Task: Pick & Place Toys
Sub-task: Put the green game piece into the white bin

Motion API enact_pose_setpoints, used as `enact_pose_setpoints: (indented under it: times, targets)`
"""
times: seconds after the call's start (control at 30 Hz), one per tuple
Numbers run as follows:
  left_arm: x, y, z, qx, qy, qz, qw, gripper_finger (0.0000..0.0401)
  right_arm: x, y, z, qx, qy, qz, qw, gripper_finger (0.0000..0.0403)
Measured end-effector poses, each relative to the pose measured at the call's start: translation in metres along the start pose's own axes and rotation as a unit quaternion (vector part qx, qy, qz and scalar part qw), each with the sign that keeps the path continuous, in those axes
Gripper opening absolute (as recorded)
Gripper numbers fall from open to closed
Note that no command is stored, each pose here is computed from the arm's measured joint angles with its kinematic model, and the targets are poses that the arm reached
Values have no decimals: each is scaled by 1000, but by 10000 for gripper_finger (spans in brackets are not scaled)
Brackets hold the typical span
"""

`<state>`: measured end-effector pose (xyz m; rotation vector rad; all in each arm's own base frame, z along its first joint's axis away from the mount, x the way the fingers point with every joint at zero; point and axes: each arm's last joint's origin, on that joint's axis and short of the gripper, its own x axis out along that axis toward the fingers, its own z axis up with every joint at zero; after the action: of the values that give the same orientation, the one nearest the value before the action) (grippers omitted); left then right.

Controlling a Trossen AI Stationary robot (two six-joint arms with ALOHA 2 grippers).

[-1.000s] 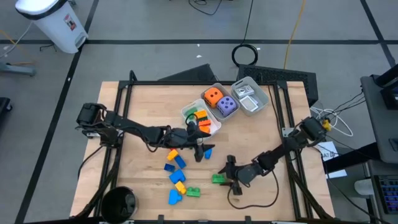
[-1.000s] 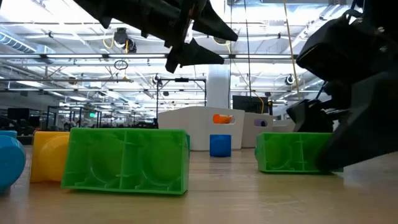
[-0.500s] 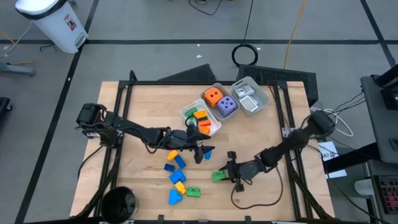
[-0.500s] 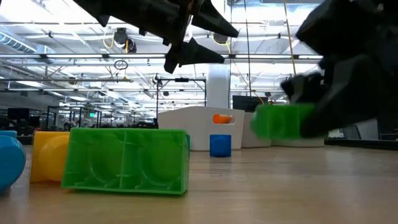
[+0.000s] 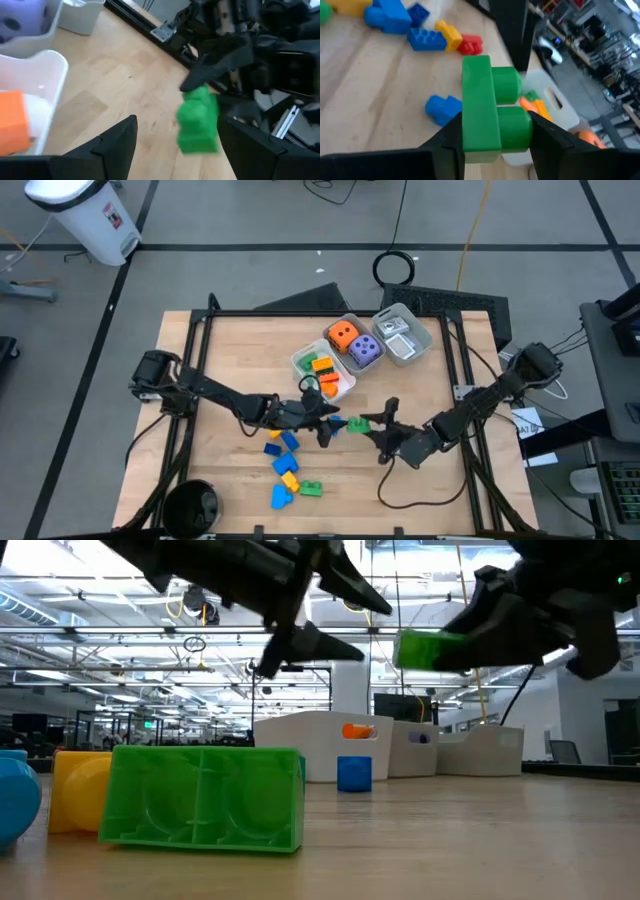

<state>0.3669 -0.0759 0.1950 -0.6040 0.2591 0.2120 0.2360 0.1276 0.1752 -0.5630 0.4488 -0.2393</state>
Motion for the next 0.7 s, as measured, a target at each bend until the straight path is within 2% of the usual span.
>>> enact_pose_setpoints:
  times: [0.27, 0.57, 0.7]
  targets:
    - [16, 1, -14, 12, -19, -60, 998, 280, 11, 6, 2, -21, -19, -13, 1000, 131]
    - [19, 4, -11, 4, -23, -63, 998, 280, 16, 0, 14, -39, -63, -54, 996, 132]
    - [21, 8, -7, -1, -14, -77, 997, 250, 19, -3, 15, -52, -66, -60, 995, 132]
